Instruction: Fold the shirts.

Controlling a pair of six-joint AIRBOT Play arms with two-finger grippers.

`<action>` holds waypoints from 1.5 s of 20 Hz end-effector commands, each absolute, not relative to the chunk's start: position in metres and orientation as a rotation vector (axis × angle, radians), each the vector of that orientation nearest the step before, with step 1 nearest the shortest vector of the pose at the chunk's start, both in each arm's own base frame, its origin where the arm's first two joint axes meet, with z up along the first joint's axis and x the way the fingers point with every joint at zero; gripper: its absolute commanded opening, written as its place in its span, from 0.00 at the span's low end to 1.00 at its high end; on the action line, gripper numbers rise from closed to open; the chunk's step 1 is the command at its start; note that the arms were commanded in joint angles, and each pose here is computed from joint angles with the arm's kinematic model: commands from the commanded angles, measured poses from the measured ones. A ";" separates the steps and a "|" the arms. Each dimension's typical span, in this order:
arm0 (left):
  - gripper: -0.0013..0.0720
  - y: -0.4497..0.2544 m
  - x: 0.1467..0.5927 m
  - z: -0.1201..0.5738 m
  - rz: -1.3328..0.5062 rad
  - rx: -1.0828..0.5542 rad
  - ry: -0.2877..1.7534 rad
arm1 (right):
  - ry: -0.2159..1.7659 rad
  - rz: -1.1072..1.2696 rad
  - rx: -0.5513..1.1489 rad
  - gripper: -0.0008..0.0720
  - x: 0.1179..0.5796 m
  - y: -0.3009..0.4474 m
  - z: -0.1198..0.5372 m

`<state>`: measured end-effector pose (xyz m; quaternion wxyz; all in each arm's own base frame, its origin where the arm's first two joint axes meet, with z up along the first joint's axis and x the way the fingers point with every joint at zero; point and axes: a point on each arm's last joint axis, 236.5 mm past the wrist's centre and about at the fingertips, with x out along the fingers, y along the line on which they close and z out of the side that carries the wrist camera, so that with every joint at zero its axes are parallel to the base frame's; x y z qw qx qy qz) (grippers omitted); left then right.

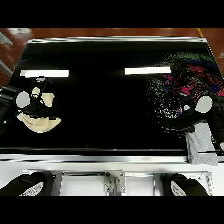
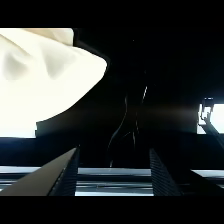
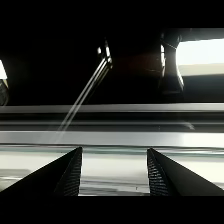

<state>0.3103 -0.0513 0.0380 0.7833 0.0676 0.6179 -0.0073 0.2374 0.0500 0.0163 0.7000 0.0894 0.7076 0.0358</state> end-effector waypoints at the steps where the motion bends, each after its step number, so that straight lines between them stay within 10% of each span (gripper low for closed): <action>1: 0.73 -0.051 0.310 0.038 -0.016 0.146 1.332 | 1.577 0.080 0.199 0.71 0.237 0.050 0.016; 25: 0.73 -0.065 0.352 0.049 -0.072 0.130 1.152 | 1.414 0.074 0.211 0.71 0.275 0.050 0.019; 27: 0.95 -0.034 0.354 0.038 0.011 0.163 1.198 | 1.415 0.075 0.213 0.71 0.275 0.051 0.019; 30: 0.99 0.031 0.354 0.008 0.172 0.065 1.302 | 1.419 0.050 0.249 0.71 0.275 0.052 0.019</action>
